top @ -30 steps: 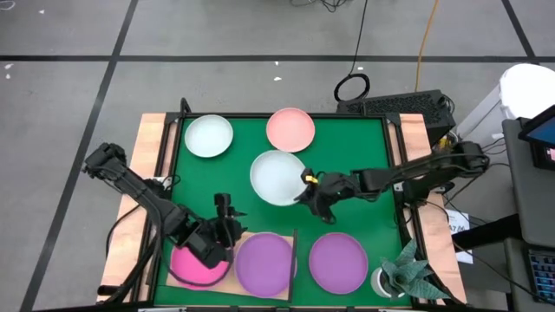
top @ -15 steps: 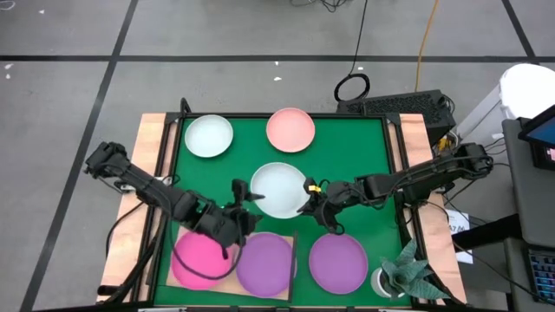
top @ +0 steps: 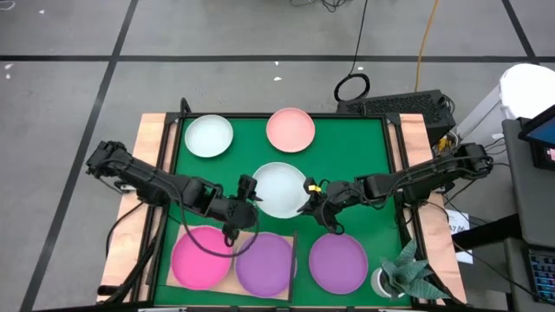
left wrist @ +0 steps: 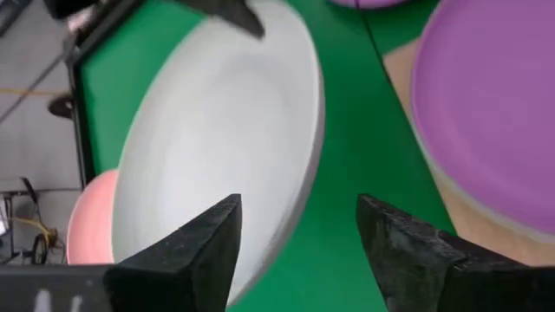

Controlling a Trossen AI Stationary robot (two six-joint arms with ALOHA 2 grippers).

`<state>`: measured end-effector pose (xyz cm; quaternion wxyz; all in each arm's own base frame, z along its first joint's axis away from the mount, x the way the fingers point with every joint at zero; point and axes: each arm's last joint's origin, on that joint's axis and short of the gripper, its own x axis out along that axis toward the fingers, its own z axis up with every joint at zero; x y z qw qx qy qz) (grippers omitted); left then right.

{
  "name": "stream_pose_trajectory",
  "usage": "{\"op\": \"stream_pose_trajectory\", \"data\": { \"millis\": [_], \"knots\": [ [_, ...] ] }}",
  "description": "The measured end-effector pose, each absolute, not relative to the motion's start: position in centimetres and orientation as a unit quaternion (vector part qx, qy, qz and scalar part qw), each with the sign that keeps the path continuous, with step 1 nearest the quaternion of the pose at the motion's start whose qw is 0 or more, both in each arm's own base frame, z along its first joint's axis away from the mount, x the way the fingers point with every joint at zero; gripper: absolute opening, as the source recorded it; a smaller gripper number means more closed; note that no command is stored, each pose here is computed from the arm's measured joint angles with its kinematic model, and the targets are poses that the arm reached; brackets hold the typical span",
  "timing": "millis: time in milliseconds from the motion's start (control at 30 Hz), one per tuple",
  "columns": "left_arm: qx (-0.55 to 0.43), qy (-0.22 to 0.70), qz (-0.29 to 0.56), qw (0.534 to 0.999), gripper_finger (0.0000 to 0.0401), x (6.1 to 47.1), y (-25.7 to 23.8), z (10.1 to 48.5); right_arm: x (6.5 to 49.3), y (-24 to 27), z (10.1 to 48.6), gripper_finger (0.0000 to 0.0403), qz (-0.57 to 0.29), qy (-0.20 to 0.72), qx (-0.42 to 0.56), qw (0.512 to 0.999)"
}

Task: Place and stack plates onto a shelf
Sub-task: Stack the bottom white plate on top of the pink plate on the shelf

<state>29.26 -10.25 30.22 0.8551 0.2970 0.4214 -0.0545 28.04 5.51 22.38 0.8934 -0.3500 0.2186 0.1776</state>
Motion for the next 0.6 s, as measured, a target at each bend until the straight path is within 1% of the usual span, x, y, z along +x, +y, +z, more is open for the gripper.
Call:
{"op": "stream_pose_trajectory", "data": {
  "millis": [200,367,600],
  "knots": [
    [0.299,0.454,-0.062,0.837,0.0207,29.0,-9.3,29.8,28.0,5.5,22.4,0.0004,0.179,0.219,-0.350,0.893],
    [0.303,0.456,-0.062,0.835,0.0166,29.2,-8.7,29.8,28.0,5.5,22.4,0.0004,0.179,0.218,-0.350,0.893],
    [0.295,0.461,-0.097,0.831,0.0107,29.8,-8.0,29.4,28.0,5.5,22.3,0.0004,0.185,0.218,-0.350,0.892]
  ]
}}
